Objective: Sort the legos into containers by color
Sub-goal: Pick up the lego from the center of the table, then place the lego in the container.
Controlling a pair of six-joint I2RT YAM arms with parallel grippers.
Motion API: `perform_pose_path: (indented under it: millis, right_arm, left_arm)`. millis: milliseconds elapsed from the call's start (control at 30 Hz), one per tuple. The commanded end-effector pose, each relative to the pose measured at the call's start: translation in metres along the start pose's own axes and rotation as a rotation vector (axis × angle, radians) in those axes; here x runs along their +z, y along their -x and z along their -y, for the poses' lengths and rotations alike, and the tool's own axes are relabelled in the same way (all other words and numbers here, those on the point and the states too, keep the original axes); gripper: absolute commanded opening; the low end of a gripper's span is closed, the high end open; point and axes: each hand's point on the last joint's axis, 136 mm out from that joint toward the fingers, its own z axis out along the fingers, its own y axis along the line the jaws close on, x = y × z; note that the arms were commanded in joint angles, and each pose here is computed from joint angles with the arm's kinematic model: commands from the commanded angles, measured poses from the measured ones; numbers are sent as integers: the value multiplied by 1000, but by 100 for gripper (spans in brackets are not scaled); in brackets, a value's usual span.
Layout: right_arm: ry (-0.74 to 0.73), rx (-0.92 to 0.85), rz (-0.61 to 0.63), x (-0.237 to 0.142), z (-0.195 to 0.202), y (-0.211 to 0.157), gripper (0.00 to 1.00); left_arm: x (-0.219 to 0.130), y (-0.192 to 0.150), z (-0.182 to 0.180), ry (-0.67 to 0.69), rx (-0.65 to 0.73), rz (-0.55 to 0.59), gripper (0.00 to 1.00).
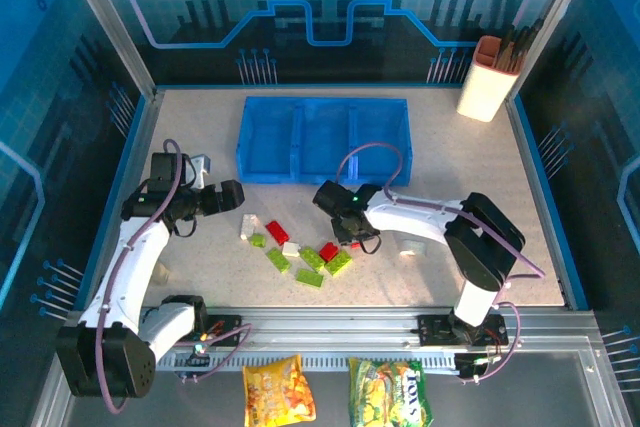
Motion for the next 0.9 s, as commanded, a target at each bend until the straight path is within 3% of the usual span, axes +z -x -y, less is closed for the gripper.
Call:
perform_pose_path:
  millis: [0, 333, 867]
  right_arm:
    - [-4, -28, 40, -23, 0, 11, 36]
    - [10, -21, 68, -45, 20, 50, 35]
    - [49, 129, 114, -43, 99, 144, 35]
  left_arm:
    - [-1, -2, -2, -1, 19, 7, 99]
    - [-1, -3, -2, -2, 19, 7, 99]
    - [-1, -3, -4, 8, 22, 6, 99]
